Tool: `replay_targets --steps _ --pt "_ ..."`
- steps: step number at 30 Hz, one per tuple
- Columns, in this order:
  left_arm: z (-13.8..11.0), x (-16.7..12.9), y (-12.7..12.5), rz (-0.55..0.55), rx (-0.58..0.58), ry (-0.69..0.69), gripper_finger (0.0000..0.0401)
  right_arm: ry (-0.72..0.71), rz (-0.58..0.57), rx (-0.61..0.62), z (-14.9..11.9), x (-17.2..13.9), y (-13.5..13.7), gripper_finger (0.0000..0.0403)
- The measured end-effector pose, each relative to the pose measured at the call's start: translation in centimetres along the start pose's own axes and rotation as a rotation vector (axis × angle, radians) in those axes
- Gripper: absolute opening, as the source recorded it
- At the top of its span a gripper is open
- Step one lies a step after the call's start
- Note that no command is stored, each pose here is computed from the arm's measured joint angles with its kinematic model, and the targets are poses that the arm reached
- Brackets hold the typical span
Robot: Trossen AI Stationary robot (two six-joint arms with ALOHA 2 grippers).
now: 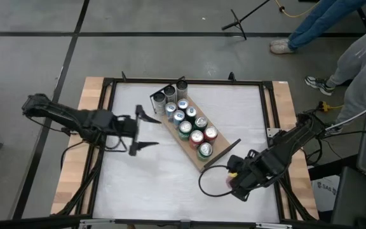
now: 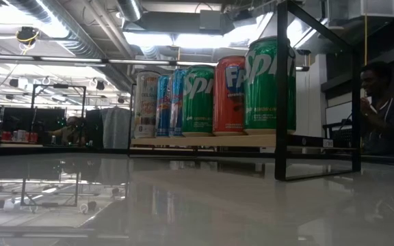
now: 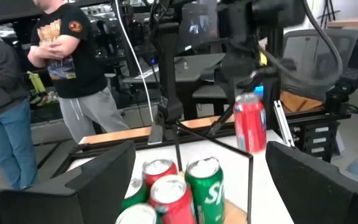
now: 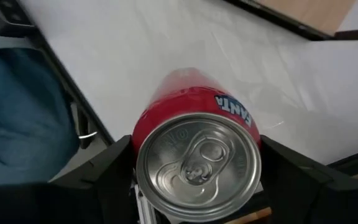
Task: Place canned beverage on shelf
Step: Put the red soda can on the shelf
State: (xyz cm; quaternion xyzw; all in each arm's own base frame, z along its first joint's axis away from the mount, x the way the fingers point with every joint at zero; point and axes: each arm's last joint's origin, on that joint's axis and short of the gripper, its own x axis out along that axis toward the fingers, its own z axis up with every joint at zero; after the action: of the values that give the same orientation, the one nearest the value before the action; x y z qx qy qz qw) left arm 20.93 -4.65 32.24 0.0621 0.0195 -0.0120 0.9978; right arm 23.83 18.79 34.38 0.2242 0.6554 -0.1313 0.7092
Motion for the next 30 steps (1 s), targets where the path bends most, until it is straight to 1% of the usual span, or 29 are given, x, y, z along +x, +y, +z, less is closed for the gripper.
replay_targets --steps 4,7,10,12,17,19,27,30 --pt "0.7 -2.5 0.7 -0.001 0.003 0.010 0.0354 -0.025 0.016 -0.025 -0.1 -2.5 -0.2 0.0278" --pt "0.1 -3.6 0.9 0.000 0.002 0.003 0.0354 -0.048 0.039 -0.058 -0.1 -3.9 -0.4 0.0278" --pt "-1.3 -4.5 0.9 -0.002 0.004 0.011 0.0354 -0.076 0.094 -0.087 0.1 -5.2 -0.3 0.0279" --pt "-2.4 -5.2 0.9 0.001 0.001 0.015 0.0354 -0.090 0.106 -0.111 0.2 -5.8 -0.5 0.0279" --pt "-4.9 -7.2 1.3 0.076 -0.039 0.003 0.0354 -0.125 0.130 -0.155 1.3 -6.8 -1.0 0.0279" --pt "-5.8 -8.0 1.4 0.085 -0.056 -0.010 0.0354 -0.136 0.131 -0.179 1.9 -7.0 -1.3 0.0280" --pt "-8.8 -10.5 1.7 0.103 -0.084 -0.092 0.0354 -0.150 0.151 -0.290 3.9 -7.8 -3.2 0.0280" --pt "-9.7 -11.0 1.7 0.112 -0.089 -0.117 0.0354 -0.179 0.168 -0.297 4.0 -8.8 -4.3 0.0280"
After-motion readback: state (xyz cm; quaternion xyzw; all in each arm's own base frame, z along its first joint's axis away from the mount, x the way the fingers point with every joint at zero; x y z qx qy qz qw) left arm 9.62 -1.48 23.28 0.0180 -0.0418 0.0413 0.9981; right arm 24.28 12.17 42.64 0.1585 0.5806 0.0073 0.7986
